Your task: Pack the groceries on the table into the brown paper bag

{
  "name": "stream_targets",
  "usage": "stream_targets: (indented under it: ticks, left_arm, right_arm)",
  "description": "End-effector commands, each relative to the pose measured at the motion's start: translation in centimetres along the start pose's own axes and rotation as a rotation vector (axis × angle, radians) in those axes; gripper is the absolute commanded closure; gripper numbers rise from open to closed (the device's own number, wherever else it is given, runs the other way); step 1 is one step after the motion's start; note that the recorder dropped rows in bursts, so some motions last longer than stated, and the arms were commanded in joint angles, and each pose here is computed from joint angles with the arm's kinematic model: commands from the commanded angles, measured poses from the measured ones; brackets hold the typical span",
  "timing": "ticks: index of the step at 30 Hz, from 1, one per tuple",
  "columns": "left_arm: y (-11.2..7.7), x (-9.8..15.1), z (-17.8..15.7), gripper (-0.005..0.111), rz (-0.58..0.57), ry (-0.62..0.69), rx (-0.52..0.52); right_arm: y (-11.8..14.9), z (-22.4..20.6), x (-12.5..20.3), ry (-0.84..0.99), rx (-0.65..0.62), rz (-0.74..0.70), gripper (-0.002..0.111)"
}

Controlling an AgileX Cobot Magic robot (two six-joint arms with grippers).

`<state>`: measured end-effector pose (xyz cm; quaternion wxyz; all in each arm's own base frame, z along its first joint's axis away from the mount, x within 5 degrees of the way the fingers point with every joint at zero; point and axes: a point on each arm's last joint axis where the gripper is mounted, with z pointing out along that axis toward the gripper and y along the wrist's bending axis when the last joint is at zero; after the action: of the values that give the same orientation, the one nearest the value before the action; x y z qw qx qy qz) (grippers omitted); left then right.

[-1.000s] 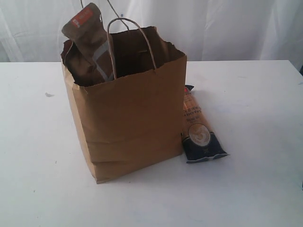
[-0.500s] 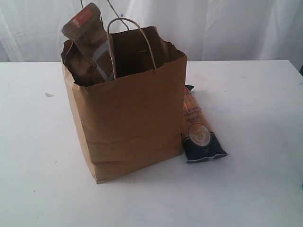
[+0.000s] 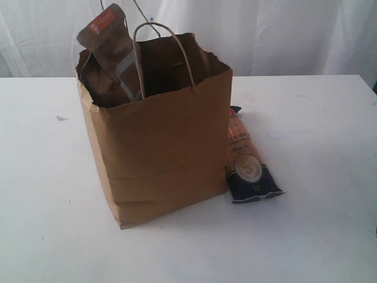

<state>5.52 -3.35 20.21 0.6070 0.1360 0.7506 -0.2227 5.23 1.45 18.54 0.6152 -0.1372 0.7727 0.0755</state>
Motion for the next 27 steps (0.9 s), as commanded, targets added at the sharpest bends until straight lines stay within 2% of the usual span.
stream_targets:
  ticks: [1,27]
  left_arm:
    - [0.46,1.54,-0.13,0.107,-0.011,-0.02,-0.03]
    - [0.49,2.01,-0.5,0.107,-0.013,0.005,-0.04]
  right_arm:
    - [-0.01,0.0,0.06,-0.008,0.004,0.004,0.108]
    - [-0.01,0.0,0.06,-0.008,0.004,0.004,0.108]
